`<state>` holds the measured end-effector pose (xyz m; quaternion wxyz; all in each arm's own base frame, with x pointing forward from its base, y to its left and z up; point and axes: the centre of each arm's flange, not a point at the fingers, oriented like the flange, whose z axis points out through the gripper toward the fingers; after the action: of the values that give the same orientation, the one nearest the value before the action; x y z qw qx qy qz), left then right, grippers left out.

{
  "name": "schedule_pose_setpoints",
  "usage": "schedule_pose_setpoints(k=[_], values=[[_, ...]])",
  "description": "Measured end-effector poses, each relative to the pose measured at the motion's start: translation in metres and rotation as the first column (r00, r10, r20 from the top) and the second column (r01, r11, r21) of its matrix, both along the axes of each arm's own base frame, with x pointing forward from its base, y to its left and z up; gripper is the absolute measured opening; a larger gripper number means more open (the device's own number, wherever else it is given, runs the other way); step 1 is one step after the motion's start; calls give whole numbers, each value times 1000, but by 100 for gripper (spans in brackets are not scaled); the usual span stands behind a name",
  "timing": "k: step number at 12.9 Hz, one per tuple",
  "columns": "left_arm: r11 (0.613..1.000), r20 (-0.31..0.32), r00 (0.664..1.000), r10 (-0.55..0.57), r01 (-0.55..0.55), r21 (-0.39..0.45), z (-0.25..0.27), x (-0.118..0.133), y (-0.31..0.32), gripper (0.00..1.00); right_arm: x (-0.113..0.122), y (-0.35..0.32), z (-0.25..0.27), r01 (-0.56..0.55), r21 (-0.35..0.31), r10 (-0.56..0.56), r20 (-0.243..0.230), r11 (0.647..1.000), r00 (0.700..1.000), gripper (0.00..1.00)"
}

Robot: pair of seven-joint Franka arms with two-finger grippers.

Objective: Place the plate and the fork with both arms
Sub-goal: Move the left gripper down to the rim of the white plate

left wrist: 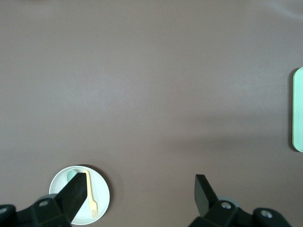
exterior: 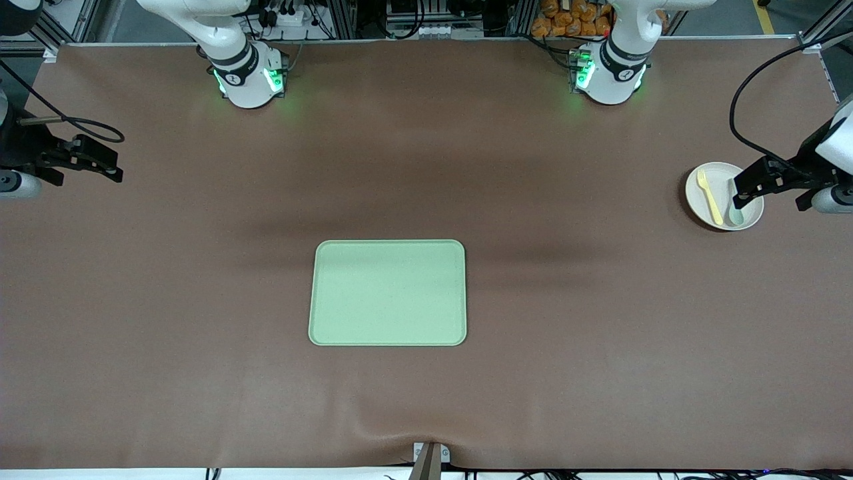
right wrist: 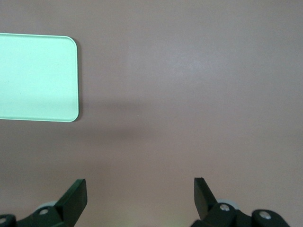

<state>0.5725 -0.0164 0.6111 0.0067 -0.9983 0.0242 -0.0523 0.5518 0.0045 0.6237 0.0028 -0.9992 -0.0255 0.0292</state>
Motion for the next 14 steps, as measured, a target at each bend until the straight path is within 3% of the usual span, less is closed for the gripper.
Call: schedule_pose_setpoints(k=[5, 10, 14], values=[[1000, -15, 1000, 11, -11, 1, -6, 1, 6, 100, 0, 0, 0, 0, 0, 0, 0, 1000, 1000, 100], [999, -96, 994, 54, -54, 5, -51, 18, 58, 100, 0, 0, -1, 0, 0, 0, -2, 1000, 1000, 100], [1000, -158, 987, 5, -8, -16, -99, 33, 98, 100, 0, 0, -2, -1, 0, 1, -5, 1000, 1000, 100]])
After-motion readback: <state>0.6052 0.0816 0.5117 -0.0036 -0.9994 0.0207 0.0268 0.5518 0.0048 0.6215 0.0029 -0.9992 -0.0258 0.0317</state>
